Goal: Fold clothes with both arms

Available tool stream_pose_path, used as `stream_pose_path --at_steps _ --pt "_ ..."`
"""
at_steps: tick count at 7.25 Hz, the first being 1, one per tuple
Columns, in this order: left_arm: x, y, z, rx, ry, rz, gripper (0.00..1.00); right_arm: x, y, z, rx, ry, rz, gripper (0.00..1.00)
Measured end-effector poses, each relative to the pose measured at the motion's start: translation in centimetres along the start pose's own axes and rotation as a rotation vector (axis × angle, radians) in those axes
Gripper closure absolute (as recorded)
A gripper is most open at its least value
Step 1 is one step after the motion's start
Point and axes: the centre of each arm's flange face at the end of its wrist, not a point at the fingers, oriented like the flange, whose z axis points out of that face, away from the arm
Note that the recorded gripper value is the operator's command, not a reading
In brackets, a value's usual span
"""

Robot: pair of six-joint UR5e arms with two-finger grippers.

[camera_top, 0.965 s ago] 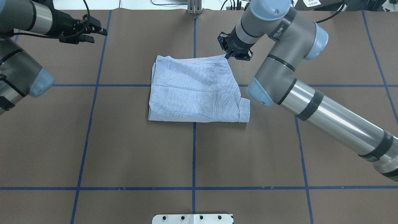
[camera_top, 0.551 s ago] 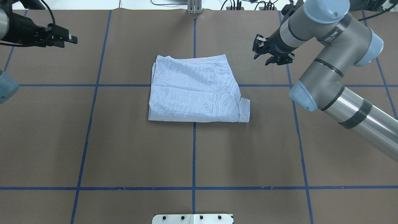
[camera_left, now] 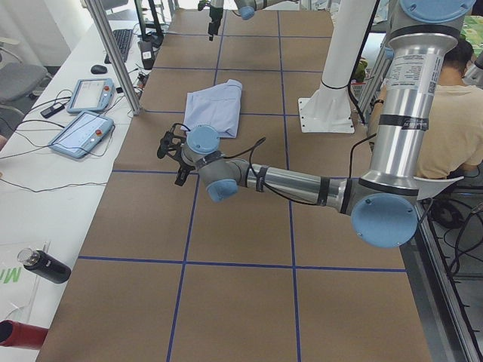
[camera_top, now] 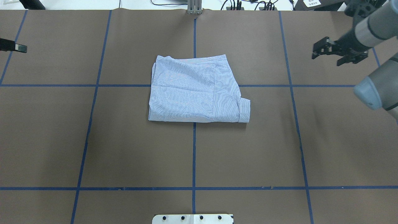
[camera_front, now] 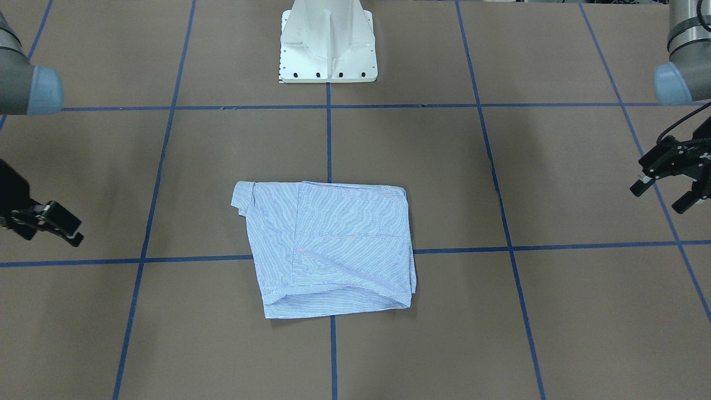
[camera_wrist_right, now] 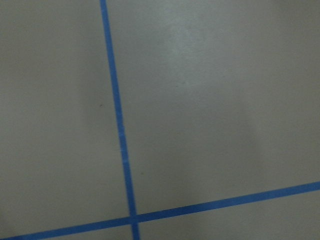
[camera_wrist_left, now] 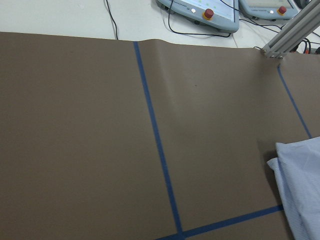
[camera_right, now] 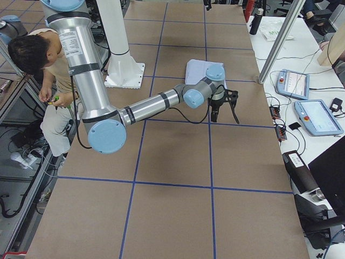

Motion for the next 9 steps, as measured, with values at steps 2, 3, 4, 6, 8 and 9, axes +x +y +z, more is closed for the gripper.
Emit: stream_pose_path --at_steps 2,3,4,6,8,9 --pt "-4.7 2.3 -2.7 -0.010 -0.066 0.162 0.01 9.6 -0.3 -1.8 -0.012 0.038 -0.115 0.00" --pt "-6.9 2.8 -4.3 -0.023 -0.108 0.226 0.01 13.4 -0.4 -2.9 -0.032 0.048 -0.164 0.00" --pt "-9.3 2.8 -6.1 -0.058 -0.159 0.264 0.01 16.4 -0.4 -3.6 -0.071 0.068 -0.219 0.00" --pt "-12.1 2.9 -8.2 -0.150 -0.213 0.297 0.01 20.4 -0.4 -5.1 -0.149 0.089 -0.272 0.00" --pt "-11.5 2.3 -9.7 -0.215 -0.232 0.255 0.01 21.9 0.0 -6.0 -0.179 0.062 -0.263 0.00" --pt "-10.7 1.9 -10.2 -0.238 -0.235 0.229 0.01 22.2 0.8 -6.4 -0.183 0.036 -0.253 0.00"
